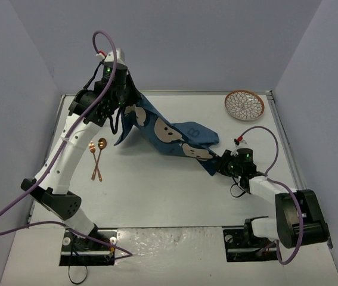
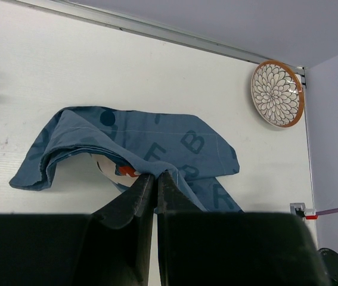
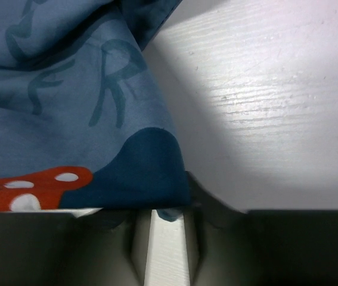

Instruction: Set the dinner table for one person

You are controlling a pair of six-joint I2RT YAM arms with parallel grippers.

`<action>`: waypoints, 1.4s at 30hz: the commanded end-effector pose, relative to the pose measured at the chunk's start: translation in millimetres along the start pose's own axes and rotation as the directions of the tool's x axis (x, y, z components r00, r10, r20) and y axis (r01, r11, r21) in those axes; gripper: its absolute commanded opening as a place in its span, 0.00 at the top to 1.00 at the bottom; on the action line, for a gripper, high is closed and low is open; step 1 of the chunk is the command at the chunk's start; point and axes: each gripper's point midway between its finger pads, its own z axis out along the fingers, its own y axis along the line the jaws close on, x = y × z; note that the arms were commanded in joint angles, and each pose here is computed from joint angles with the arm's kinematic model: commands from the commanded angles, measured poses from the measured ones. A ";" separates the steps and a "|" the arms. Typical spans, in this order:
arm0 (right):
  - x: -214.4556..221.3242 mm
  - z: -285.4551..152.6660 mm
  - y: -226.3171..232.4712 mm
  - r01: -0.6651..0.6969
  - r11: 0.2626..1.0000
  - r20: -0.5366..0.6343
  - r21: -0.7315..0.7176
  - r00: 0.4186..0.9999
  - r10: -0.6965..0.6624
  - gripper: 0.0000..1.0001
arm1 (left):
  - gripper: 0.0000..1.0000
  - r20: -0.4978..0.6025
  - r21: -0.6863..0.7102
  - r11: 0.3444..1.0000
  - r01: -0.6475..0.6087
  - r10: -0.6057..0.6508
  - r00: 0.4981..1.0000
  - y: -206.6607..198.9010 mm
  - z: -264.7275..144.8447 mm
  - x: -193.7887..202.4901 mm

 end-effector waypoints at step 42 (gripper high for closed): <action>-248.5 -366.7 83.5 0.150 0.837 0.630 0.527 0.592 -0.502 1.00 | 1.00 0.316 0.383 0.913 -0.141 0.014 0.949 14.5 -207.0 -24.5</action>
